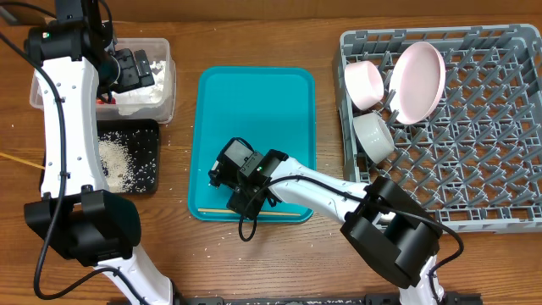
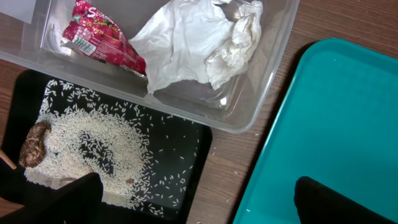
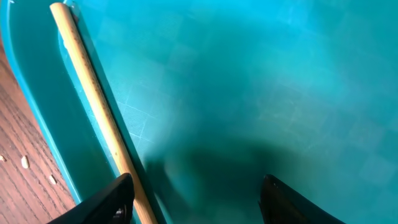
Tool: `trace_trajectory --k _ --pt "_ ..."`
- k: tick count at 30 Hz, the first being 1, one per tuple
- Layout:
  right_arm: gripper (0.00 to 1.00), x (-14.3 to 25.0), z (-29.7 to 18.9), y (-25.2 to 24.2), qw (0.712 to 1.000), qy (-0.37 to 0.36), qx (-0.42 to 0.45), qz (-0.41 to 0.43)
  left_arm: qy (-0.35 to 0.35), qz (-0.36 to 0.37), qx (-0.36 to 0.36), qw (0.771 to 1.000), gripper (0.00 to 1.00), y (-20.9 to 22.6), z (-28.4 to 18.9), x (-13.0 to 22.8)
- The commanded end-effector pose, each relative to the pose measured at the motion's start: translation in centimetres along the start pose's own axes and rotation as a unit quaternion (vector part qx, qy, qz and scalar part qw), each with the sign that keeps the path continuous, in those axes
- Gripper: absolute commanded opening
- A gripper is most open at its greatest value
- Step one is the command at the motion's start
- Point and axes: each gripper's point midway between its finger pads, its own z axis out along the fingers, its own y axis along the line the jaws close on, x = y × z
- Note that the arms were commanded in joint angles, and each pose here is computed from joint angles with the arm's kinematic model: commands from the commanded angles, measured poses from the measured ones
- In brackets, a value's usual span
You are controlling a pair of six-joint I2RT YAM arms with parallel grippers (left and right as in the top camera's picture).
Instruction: Sort waste into correct bins and load items into the dishwasher
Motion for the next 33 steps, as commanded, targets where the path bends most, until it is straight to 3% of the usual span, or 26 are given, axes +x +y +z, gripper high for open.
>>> trace_trajectory --k 1,12,24,28,33 --pt "0.66 11.2 5.8 -0.8 0.982 0.184 0.023 0.048 -0.020 0.000 -0.002 1.000 1.00 0.1 -1.3 -0.6" --pt "0.63 5.9 -0.4 -1.9 0.982 0.159 0.016 0.101 -0.020 0.000 -0.002 1.000 1.00 0.1 -1.3 -0.6" --pt "0.62 5.9 0.2 -1.9 0.986 0.152 0.013 0.068 -0.020 0.000 -0.002 1.000 1.00 0.1 -1.3 -0.6" --pt "0.57 7.2 1.0 -1.8 0.985 0.160 0.011 0.069 -0.020 0.000 -0.002 1.000 1.00 0.1 -1.3 -0.6" --pt "0.39 7.6 1.8 -1.8 0.985 0.157 0.013 0.073 -0.020 0.000 -0.002 1.000 1.00 0.1 -1.3 -0.6"
